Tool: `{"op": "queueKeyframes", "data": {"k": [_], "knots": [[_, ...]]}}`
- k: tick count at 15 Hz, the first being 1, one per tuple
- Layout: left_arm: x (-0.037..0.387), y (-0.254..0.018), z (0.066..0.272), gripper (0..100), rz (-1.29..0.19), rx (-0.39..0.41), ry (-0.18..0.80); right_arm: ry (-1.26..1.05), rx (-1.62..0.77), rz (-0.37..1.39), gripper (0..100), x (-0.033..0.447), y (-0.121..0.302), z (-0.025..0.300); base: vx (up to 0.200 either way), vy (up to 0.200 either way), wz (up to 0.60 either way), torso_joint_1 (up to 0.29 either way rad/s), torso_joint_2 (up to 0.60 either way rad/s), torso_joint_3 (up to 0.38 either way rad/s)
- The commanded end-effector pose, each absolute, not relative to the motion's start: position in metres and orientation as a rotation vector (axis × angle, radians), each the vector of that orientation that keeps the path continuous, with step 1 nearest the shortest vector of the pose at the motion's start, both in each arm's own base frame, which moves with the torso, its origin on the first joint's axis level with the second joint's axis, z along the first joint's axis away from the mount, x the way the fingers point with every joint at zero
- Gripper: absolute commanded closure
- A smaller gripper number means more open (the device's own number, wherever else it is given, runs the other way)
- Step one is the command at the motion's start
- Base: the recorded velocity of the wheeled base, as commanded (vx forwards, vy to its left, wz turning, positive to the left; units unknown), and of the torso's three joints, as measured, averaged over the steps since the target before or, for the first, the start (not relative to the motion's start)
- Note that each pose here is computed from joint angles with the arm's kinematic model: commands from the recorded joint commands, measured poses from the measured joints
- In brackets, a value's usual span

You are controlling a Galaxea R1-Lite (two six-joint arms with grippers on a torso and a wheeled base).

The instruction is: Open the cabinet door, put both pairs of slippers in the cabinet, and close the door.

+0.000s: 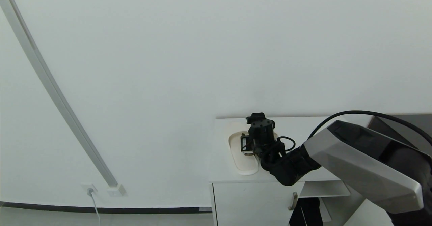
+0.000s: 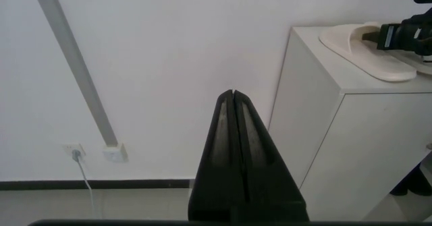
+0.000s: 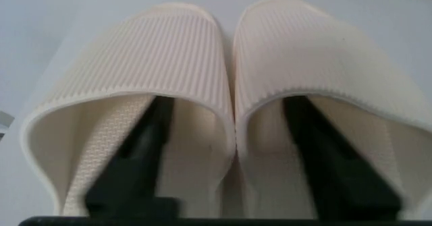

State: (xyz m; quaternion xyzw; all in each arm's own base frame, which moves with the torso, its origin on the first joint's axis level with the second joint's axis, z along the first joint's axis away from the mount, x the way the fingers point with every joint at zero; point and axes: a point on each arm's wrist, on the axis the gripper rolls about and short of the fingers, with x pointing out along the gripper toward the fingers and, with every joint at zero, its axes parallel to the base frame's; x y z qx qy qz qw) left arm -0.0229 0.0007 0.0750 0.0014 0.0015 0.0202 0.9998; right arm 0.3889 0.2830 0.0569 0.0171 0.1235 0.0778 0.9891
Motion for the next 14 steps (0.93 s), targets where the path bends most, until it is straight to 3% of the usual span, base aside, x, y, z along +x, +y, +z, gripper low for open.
{"op": "queueKeyframes", "data": {"k": [1,8,14], "knots": [[-0.023,0.001,0.075,100,0.041,0.003,0.005,0.251,0.033,0.156,100,0.39,0.284,0.054,0.0,0.0,0.0,0.0,0.0,0.0],[-0.023,0.001,0.075,100,0.043,0.002,0.005,0.246,0.045,0.16,100,0.386,0.284,0.058,0.0,0.0,0.0,0.0,0.0,0.0],[-0.023,0.001,0.075,100,0.041,0.0,0.005,0.193,0.072,0.361,100,0.288,0.245,0.144,0.0,0.0,0.0,0.0,0.0,0.0]]}}
